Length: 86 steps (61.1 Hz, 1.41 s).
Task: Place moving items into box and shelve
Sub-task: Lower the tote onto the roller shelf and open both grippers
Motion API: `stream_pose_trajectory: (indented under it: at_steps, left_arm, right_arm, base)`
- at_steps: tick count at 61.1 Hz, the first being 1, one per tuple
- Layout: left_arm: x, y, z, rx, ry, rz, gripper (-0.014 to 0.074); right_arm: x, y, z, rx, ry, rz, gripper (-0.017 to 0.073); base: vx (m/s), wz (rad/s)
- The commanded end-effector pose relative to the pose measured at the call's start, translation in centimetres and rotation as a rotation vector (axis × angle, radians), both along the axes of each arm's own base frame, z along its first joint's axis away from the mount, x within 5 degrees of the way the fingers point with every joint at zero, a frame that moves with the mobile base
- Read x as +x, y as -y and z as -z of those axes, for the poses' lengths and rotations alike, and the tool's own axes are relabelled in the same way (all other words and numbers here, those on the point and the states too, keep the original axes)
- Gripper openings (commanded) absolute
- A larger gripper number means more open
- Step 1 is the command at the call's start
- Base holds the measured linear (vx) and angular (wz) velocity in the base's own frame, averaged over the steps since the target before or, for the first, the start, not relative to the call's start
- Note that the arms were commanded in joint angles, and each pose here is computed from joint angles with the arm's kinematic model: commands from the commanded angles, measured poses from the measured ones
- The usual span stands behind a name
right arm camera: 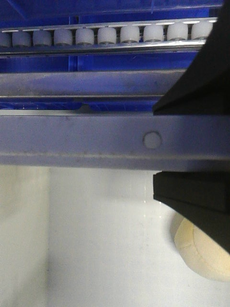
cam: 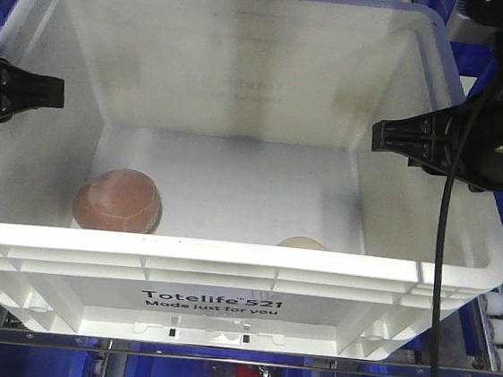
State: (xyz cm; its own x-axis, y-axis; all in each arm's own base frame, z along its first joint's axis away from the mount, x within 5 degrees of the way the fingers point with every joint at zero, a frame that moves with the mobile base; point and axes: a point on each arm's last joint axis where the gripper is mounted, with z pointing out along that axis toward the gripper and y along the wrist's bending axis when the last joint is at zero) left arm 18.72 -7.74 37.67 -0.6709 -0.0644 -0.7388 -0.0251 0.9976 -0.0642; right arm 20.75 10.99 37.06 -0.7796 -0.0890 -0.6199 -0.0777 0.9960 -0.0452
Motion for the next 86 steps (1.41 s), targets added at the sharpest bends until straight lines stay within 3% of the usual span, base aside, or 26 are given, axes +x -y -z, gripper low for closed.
stream_pose_trajectory:
  at_steps: [1,54,60,73,81,86]
  left_arm:
    - [0.1,-0.4,-2.7,0.009,0.184,0.030,0.0095]
    - [0.1,-0.2,-2.8,-0.001,0.202,0.041,0.0095]
    - [0.2,-0.1,-2.9,-0.010,0.214,0.050,0.0095]
    - [2.2,2.0,-2.2,-0.068,0.250,0.134,0.0095]
    - [4.2,3.4,-0.8,-0.028,0.240,0.167,0.0095]
    - [5.5,3.9,0.3,0.039,0.228,0.175,0.0097]
  right_arm:
    - [-0.1,0.8,-2.6,0.001,0.155,-0.011,0.0085]
    - [0.0,0.8,-2.7,0.004,0.170,-0.017,0.0085]
    - [0.1,0.9,-2.8,-0.028,0.178,-0.032,0.0085]
    - [1.7,2.2,-2.4,-0.035,0.199,0.072,0.0089]
    - [4.1,3.1,-1.3,-0.039,0.189,0.105,0.0092]
    - [5.4,2.9,-0.4,-0.033,0.185,0.106,0.0097]
  base:
    - [0.03,0.08]
    - [0.00,0.01]
    - [0.00,0.00]
    - [0.00,0.00]
    - [0.00,0.00]
    - [0.00,0.00]
